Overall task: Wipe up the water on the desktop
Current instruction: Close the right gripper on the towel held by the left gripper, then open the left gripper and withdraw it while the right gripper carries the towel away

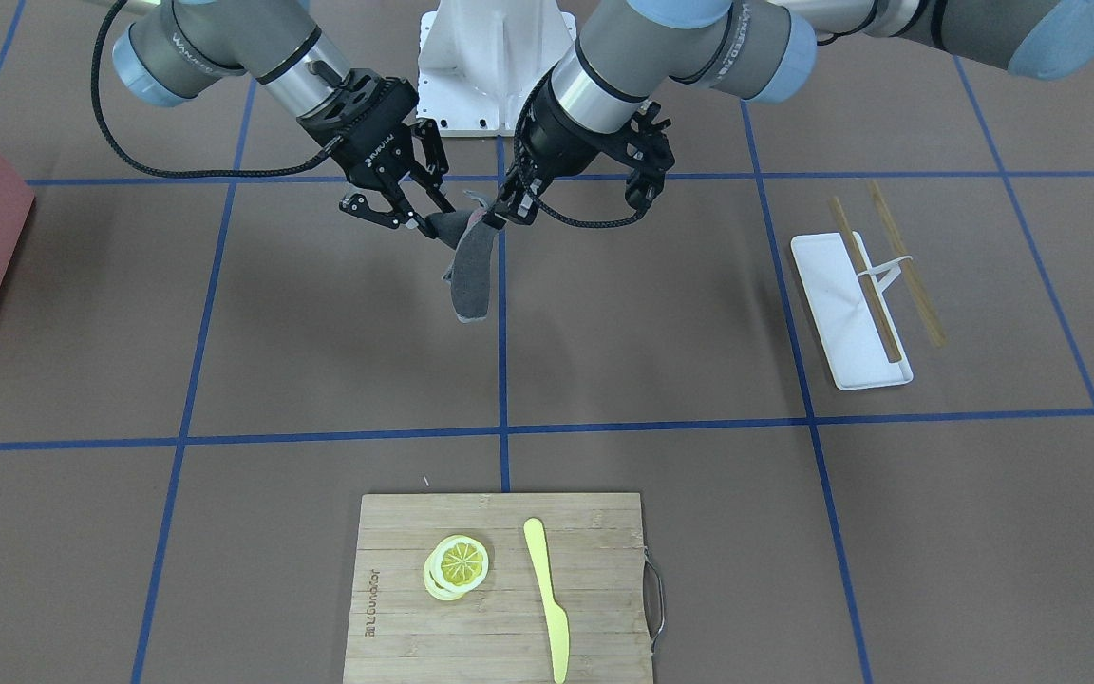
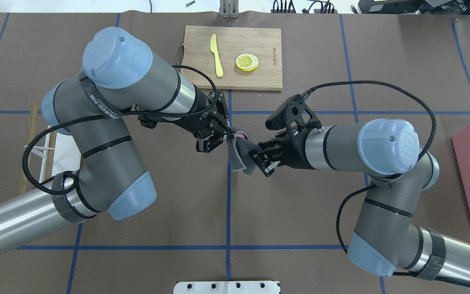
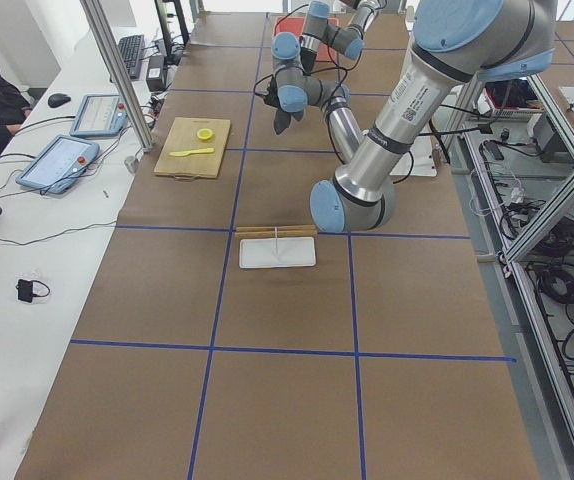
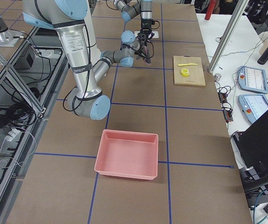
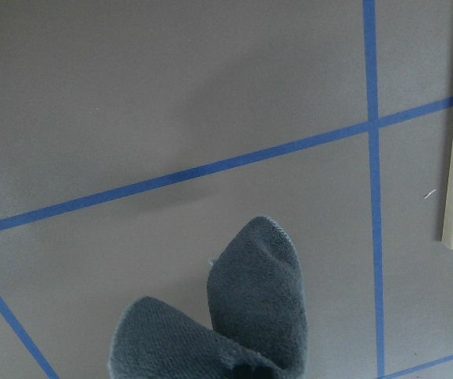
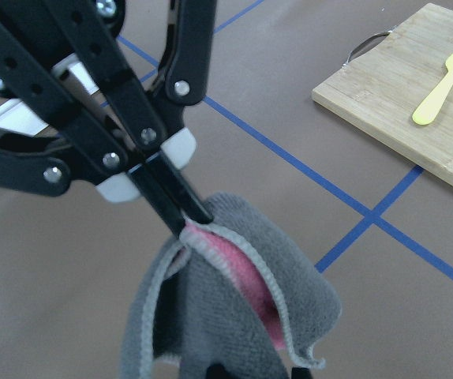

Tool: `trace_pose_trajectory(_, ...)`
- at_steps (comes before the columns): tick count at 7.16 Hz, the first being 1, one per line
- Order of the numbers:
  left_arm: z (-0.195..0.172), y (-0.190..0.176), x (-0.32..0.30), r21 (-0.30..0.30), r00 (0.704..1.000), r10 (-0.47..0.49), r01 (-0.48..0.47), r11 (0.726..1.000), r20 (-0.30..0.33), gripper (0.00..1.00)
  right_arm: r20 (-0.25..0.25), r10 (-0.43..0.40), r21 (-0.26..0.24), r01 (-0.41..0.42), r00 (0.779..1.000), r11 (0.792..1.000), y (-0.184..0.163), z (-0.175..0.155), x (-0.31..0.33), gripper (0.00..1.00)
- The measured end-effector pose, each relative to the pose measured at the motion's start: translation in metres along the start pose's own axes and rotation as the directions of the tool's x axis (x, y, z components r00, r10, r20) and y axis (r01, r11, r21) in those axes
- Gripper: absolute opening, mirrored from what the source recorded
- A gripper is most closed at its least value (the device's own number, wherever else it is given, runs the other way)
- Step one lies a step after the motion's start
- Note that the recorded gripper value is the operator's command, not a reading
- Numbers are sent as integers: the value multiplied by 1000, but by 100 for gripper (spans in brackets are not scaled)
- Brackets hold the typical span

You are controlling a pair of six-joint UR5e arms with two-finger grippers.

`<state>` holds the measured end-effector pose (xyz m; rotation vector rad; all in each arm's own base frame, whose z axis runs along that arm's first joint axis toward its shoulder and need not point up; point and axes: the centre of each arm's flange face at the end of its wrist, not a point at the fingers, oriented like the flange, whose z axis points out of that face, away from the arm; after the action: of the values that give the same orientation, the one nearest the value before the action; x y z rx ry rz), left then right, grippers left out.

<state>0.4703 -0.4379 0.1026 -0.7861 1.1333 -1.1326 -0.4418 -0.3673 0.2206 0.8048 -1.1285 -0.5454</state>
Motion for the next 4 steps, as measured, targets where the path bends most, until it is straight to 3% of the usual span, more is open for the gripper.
trace_pose_trajectory(2, 0, 0, 0, 0, 1000, 0, 0, 1000, 0, 0, 2, 55, -1, -55, 999, 999, 0, 0, 0, 0)
trace_pose_trajectory(3, 0, -1, 0, 0, 1000, 1, -1, 1000, 0, 23, 4, 82, -1, -82, 997, 997, 0, 0, -1, 0)
trace_pose_trajectory(4, 0, -2, 0, 3, 1000, 9, -9, 1000, -4, 57, 4, 93, -1, -93, 996, 996, 0, 0, -1, 0)
